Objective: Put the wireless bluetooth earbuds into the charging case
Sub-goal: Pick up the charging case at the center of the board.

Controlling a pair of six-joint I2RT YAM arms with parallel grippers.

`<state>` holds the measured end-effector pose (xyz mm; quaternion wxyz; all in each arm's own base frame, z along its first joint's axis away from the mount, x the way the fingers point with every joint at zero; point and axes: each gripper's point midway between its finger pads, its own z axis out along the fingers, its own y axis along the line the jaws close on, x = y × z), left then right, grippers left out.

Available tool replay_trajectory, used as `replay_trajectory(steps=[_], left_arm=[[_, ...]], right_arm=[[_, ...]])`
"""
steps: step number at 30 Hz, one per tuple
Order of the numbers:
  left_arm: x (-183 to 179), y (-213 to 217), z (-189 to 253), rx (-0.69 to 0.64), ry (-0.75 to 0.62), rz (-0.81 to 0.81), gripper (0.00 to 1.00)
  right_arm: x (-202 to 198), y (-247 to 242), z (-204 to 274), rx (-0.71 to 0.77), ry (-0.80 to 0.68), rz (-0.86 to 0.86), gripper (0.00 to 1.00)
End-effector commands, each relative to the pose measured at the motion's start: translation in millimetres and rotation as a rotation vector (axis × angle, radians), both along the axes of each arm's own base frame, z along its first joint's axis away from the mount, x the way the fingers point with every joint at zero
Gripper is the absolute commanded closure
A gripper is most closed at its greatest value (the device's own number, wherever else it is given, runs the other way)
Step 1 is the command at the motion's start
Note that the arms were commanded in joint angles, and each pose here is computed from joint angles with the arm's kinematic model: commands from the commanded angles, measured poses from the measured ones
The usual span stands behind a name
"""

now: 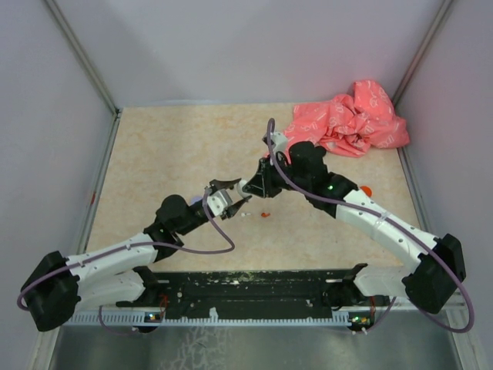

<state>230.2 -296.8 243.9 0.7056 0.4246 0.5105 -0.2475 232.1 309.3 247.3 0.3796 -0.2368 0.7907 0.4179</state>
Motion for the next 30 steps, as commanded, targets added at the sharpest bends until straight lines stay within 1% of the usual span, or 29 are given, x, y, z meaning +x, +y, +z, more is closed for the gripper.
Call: replay_trajectory(steps=[1,4,5,6,8,10,15,20,24,27,30], left_arm=[[-2.9,1.0,5.5,-0.003,-0.027,-0.001,0.64],[-2.8,1.8,1.7,0.005,-0.002,0.003,0.51],[-0.7,5.7,1.4,-0.031,0.058,0.032,0.40],[-1.3,7.3,1.5,-0.041,0.076,0.037,0.36],[-4.5,8.6,1.0,-0.049,0.100,0.029,0.29],[-8.5,9.0,1.6,-0.060,0.124,0.014,0.25],[-26.3,8.9,4.7,-0.101,0.214,-0.090,0.23],[-49.1,10.1,13.1,-0.144,0.293,-0.251,0.25],[-52.4,17.4,17.3,-0.194,0.363,-0.330,0.27],[-61.9,19.6,26.0,-0.240,0.411,-0.438,0.27],[-66.9,22.4,32.5,-0.263,0.452,-0.526,0.31]], right_arm=[[2.0,6.9,34.6,0.086,-0.084,0.029,0.89],[2.9,3.0,36.6,0.075,-0.103,0.034,1.00],[4.0,-3.0,39.0,0.058,-0.128,0.038,1.00],[4.5,-6.5,40.4,0.047,-0.143,0.040,1.00],[4.6,-13.0,44.7,0.024,-0.182,0.048,1.00],[3.7,-18.7,49.8,0.008,-0.219,0.064,1.00],[-8.0,-22.9,55.5,-0.031,-0.296,0.164,1.00],[-21.6,-23.3,59.0,-0.044,-0.387,0.278,1.00],[-40.1,-20.6,65.5,-0.014,-0.452,0.404,1.00],[-46.7,-17.3,70.3,0.017,-0.496,0.455,1.00],[-55.8,-12.7,74.3,0.063,-0.526,0.520,1.00]])
